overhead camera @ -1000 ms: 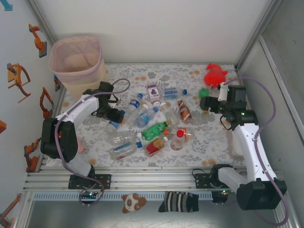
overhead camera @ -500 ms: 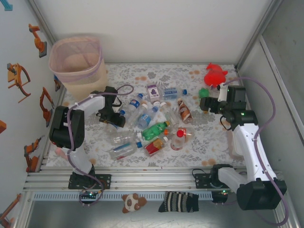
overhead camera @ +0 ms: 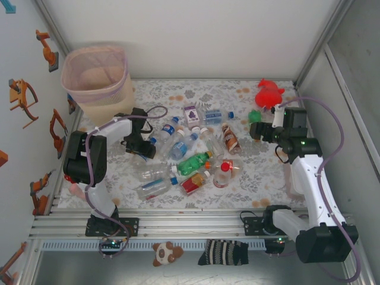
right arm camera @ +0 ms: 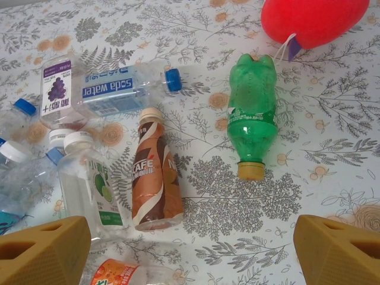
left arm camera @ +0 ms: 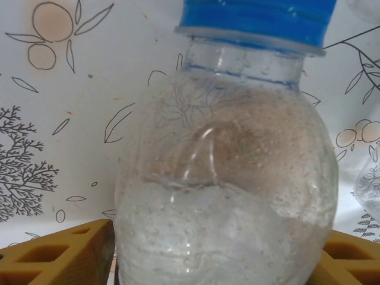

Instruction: Put the plastic bottles in the bin

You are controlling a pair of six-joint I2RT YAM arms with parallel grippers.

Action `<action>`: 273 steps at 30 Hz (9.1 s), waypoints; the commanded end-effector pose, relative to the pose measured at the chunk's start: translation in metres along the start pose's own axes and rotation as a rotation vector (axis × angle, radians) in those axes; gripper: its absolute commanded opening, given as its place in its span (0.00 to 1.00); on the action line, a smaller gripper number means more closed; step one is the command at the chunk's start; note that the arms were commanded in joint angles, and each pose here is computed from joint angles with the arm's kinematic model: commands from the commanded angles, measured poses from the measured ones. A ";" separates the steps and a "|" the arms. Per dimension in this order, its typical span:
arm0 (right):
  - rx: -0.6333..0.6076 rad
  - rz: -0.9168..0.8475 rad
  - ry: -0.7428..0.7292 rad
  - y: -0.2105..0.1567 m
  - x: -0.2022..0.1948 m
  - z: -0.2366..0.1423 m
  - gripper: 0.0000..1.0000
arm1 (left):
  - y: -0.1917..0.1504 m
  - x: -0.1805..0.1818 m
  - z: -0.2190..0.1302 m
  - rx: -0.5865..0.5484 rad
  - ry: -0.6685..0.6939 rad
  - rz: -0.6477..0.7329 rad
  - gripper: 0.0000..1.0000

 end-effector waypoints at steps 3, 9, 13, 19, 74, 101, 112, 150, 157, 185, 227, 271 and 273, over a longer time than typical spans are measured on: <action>0.005 -0.015 -0.010 -0.004 0.000 -0.002 0.88 | 0.003 -0.001 -0.003 0.001 0.011 0.001 0.66; 0.004 -0.015 -0.009 -0.004 0.000 -0.002 0.88 | 0.001 0.000 -0.012 -0.022 0.022 -0.005 0.65; 0.003 -0.013 -0.009 -0.004 0.000 -0.003 0.88 | 0.000 0.000 -0.028 -0.056 0.035 -0.010 0.65; -0.005 -0.014 -0.006 -0.005 0.001 -0.005 0.88 | -0.001 -0.003 -0.072 -0.183 0.025 -0.022 0.65; -0.020 -0.015 0.003 -0.007 0.002 -0.013 0.88 | 0.001 0.005 -0.031 -0.124 0.039 -0.036 0.62; -0.018 -0.014 0.007 -0.009 0.002 -0.012 0.88 | -0.015 0.001 -0.005 -0.042 0.038 -0.078 0.76; -0.018 -0.012 0.004 -0.009 0.002 -0.012 0.88 | -0.014 0.002 0.002 -0.031 0.059 -0.077 0.58; -0.043 -0.020 0.013 0.001 0.005 -0.018 0.88 | -0.026 0.036 -0.308 -0.981 0.235 -0.093 0.53; -0.044 -0.019 0.019 0.004 0.006 -0.018 0.88 | -0.016 0.073 -0.340 -1.093 0.416 -0.132 0.53; -0.041 0.000 -0.007 0.001 0.005 -0.023 0.87 | 0.060 0.210 -0.264 -0.881 0.759 -0.348 0.53; -0.001 0.014 -0.008 0.003 0.003 -0.007 0.87 | 0.092 0.229 -0.194 -0.634 0.367 -0.415 0.74; 0.440 0.031 -0.268 -0.019 -0.054 0.195 0.49 | -0.013 0.020 -0.239 -1.007 -0.253 -0.206 0.75; 0.452 0.031 -0.275 -0.022 -0.056 0.199 0.48 | -0.016 0.018 -0.235 -1.003 -0.261 -0.215 0.74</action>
Point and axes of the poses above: each hand's point on the last joint's axis, 136 mm out from that joint toward the fingers, its own z axis out along the fingers, its own x axis along the line the jaws close on, y = z × x, the point moved 10 cm from there along -z, back along the fingers, and after that the axes turned 4 degrees about z, right-handed, at the moved point
